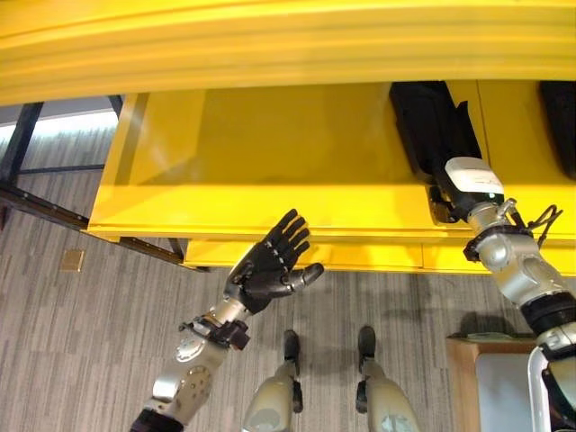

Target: Move parts from the plastic box to the shelf.

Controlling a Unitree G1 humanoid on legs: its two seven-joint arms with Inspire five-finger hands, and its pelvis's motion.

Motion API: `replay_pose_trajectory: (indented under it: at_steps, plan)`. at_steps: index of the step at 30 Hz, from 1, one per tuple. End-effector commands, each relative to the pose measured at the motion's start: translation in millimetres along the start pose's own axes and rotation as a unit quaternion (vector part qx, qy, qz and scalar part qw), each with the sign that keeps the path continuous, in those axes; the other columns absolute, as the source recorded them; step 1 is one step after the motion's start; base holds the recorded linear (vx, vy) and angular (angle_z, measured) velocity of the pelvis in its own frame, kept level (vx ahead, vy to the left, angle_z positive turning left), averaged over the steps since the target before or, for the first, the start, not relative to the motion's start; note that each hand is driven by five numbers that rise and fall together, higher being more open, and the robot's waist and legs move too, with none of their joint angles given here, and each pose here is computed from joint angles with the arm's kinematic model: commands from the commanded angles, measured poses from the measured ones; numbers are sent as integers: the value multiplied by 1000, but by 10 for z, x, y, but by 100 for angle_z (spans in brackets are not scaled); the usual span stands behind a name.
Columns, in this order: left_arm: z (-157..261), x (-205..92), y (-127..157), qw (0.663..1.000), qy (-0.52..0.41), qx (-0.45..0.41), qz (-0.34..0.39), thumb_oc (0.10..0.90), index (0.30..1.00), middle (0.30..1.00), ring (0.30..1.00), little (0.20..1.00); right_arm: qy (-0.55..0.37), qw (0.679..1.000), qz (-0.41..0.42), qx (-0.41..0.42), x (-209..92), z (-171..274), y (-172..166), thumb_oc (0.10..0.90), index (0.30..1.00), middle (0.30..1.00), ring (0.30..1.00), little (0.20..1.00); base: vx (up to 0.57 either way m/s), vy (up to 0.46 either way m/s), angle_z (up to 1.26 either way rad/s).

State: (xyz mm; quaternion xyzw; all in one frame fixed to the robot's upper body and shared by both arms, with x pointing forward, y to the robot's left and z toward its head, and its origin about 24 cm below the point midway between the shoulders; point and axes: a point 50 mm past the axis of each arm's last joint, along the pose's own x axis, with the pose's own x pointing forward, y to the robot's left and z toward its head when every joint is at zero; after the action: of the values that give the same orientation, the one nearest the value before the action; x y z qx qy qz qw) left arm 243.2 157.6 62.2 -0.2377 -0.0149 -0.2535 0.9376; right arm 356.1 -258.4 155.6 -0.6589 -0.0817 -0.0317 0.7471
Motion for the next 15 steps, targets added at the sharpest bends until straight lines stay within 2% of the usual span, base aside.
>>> replay_pose_trajectory:
  at_steps: [1, 15]
  plan:
    - [279, 66, -196, 995, -81, 25, -59, 900, 1000, 1000, 1000, 1000, -40, 999, -16, 27, -13, 140, -15, 900, 1000, 1000, 1000, 1000, 0, 0, 0]
    - [228, 52, -212, 995, -80, 15, -56, 900, 1000, 1000, 1000, 1000, -95, 990, -94, 46, -19, 396, -188, 900, 1000, 1000, 1000, 1000, 0, 0, 0]
